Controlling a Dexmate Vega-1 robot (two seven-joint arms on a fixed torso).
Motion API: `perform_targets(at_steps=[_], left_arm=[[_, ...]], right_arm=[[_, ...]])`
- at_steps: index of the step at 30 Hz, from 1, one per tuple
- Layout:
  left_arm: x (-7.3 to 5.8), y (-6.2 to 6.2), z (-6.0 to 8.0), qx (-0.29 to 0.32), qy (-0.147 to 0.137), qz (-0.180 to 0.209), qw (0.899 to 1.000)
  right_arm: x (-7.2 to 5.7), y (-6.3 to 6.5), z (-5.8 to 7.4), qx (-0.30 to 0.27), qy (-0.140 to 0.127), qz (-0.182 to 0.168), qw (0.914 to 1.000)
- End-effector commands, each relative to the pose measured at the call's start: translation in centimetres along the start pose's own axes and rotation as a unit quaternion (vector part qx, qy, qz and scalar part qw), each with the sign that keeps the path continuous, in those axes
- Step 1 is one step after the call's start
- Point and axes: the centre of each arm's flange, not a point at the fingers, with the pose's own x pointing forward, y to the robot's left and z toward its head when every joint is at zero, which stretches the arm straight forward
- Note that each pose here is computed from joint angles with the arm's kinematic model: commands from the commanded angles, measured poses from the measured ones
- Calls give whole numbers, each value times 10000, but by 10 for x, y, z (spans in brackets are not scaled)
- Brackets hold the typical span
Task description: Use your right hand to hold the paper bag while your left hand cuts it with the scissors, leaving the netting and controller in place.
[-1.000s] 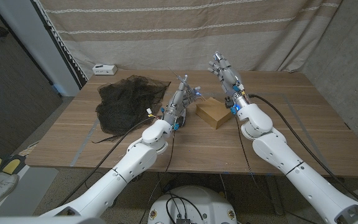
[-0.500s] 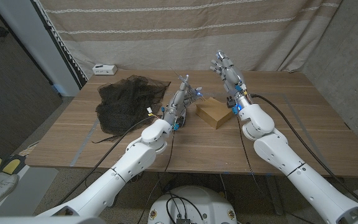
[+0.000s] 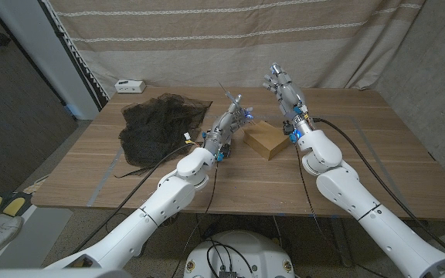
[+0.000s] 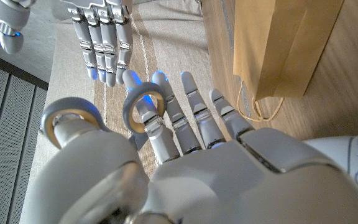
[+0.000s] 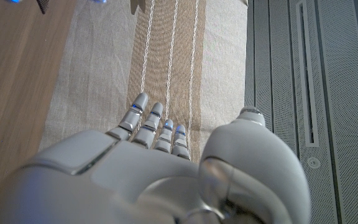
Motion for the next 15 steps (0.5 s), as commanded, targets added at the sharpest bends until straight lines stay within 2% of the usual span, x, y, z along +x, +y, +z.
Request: perform_targets(at_steps=[1,7,15], left_arm=[[-1,-1,0,65,0,-52,10000],[0,-1,-4,163,84,-65,9998],[3,-2,-4,487,-13,-100,9988]], right_arm=[[-3,1,0,-12,9,-17,10000],[-3,0,2,-25,-15,-56,10000],[-5,-1,2,-33,-13,-71,10000]])
